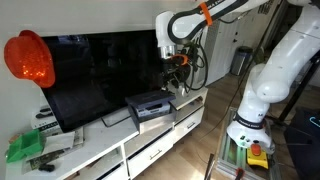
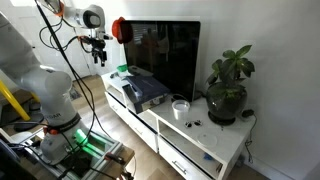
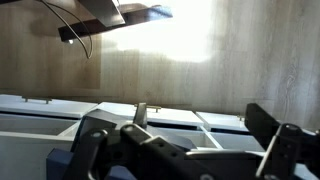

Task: Pick up the clear container lid and put it on the clear container upside down

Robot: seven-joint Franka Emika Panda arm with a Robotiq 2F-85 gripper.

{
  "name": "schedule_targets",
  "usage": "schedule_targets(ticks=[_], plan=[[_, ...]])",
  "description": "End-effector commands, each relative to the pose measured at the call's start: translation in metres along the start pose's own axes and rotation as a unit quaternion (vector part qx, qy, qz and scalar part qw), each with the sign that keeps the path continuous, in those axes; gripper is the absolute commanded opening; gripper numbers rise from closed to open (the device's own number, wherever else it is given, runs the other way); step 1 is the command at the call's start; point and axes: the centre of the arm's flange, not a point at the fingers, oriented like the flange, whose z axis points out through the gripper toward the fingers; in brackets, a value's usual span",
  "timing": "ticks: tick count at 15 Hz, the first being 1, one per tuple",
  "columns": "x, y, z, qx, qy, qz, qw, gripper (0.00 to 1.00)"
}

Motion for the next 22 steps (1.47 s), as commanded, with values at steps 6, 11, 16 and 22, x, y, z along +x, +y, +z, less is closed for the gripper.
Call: schedule_targets(ticks=[6, 11, 16, 22], plan=[[0.062, 0.083, 0.004, 0.002, 0.027, 0.150, 0.9883, 1.00], [0.096, 0.215, 0.023, 0.008, 0.028, 0.287, 0.9575, 1.00], [0.090, 0.333, 0.041, 0.019, 0.031, 0.407, 0.9128, 1.00], [0.085, 0.404, 0.045, 0.038, 0.080, 0.437, 0.8951, 1.00]])
